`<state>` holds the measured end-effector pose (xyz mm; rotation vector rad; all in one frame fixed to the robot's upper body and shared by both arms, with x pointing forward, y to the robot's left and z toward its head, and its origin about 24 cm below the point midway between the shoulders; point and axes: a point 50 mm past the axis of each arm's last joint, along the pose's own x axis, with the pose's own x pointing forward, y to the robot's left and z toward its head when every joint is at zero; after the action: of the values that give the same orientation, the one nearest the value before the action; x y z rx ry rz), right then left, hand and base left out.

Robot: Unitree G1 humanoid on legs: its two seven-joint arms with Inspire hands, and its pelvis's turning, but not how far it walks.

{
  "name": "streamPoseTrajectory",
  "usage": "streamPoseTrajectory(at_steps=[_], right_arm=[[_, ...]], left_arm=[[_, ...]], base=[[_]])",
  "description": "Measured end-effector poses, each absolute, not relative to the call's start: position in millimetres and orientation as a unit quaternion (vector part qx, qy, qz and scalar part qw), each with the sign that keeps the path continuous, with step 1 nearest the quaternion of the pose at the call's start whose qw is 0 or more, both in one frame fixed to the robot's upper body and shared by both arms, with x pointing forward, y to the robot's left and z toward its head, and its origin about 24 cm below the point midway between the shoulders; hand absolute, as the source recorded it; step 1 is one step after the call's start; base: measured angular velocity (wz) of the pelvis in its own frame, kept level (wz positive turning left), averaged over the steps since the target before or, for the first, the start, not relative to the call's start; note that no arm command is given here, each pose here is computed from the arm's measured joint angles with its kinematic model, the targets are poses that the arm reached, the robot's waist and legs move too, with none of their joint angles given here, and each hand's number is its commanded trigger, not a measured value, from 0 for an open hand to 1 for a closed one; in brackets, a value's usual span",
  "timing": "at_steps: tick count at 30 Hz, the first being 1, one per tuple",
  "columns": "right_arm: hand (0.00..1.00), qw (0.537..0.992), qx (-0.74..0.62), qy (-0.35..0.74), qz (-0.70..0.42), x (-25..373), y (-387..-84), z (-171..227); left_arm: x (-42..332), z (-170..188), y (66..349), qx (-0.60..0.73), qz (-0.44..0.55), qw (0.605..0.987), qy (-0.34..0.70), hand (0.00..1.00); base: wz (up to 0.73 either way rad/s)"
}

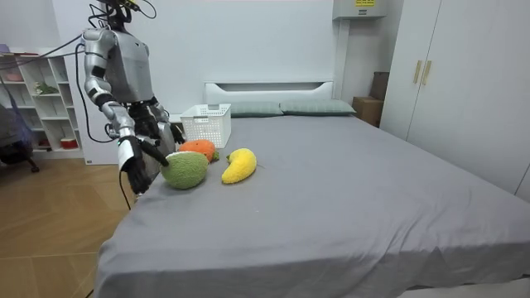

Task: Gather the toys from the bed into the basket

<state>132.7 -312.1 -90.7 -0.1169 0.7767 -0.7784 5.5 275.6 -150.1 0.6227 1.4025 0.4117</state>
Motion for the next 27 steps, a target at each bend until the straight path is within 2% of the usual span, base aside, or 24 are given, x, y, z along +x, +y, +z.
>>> streamPoseTrajectory(at_steps=[5,9,27], right_arm=[[0.00,0.899,-0.073,0.305,-0.307,166.0,-290.3,-69.4],[0.00,0.920,-0.073,0.281,-0.265,180.6,-276.9,-62.1],[0.00,0.936,-0.127,0.263,-0.197,193.0,-261.2,-56.1]], left_arm=[[8.7,-150.8,272.4,0.287,0.171,0.706,0.624,0.00],[9.9,-151.1,271.2,0.290,0.167,0.707,0.623,0.00],[18.2,-150.0,269.5,0.289,0.169,0.719,0.609,0.00]], base=[[0.01],[0.03],[0.00]])
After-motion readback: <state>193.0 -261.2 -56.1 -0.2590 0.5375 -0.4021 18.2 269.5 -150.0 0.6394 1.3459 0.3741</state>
